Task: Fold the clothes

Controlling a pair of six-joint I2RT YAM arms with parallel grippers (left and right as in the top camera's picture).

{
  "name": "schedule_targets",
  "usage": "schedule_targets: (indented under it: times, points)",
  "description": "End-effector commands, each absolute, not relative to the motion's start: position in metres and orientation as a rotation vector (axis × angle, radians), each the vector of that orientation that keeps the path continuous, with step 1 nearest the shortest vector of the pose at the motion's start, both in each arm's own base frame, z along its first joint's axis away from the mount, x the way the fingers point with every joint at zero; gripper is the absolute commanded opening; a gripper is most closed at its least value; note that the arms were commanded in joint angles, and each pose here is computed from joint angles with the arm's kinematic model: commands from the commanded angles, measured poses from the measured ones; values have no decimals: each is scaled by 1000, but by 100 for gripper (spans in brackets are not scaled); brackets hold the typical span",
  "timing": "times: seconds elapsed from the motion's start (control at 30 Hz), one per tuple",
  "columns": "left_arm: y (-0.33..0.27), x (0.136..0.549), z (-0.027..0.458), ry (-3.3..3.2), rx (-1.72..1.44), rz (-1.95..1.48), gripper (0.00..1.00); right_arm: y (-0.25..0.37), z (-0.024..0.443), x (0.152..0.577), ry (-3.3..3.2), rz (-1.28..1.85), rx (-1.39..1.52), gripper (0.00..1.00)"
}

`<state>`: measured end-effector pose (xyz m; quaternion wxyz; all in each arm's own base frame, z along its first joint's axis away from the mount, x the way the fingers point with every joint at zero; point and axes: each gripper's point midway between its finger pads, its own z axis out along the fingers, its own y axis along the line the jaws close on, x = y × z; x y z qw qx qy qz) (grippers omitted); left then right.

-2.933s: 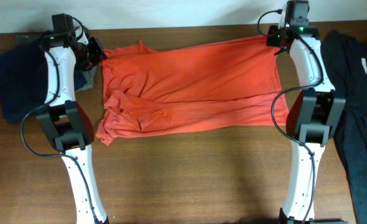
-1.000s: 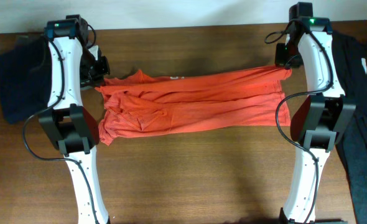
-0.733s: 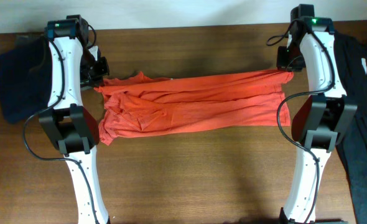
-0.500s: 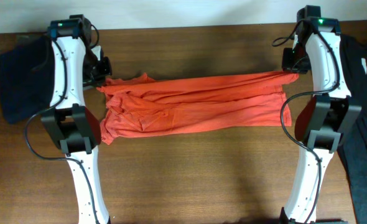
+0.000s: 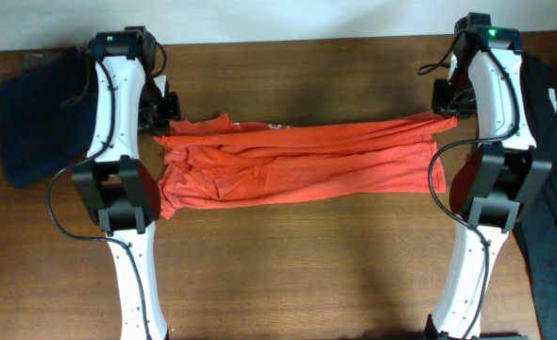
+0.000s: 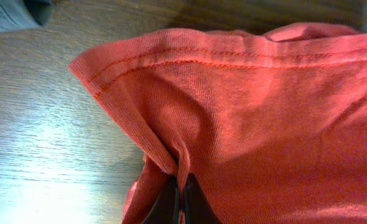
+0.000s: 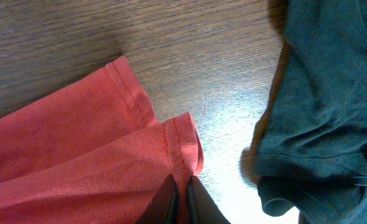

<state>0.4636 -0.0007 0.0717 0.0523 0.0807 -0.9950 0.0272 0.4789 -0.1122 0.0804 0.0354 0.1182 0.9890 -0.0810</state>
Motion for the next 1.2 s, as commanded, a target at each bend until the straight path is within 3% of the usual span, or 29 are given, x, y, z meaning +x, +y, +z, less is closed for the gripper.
schedule_targets:
  times: [0.0, 0.2, 0.43, 0.47, 0.57, 0.6, 0.67, 0.77, 0.97, 1.17]
  points:
    - [6, 456, 79, -3023, 211, 36, 1, -123, 112, 479, 2971, -306, 396, 10]
    - [3, 441, 63, -2946, 183, 31, 1, -122, 111, 473, 2994, -306, 396, 12]
    - [3, 441, 63, -2947, 171, 32, 1, -121, 110, 468, 3017, -306, 396, 19]
    - [3, 441, 64, -2948, 169, 32, 2, -121, 110, 468, 3017, -306, 396, 24]
    - [1, 441, 64, -2950, 163, 31, 28, -121, 110, 468, 3017, -306, 396, 33]
    - [0, 441, 66, -2954, 160, 31, 42, -121, 110, 468, 3017, -306, 396, 35]
    - [-4, 441, 70, -2965, 136, 32, 49, -121, 110, 468, 3017, -306, 396, 36]
    - [-10, 442, 80, -2989, 115, 30, 76, -121, 110, 468, 3017, -306, 396, 41]
    - [-13, 444, 108, -3061, 73, -49, 80, -120, 110, 470, 3011, -292, 395, 51]
    - [-14, 462, 110, -3142, 76, -42, 82, -90, 107, 476, 3015, -21, 380, 75]
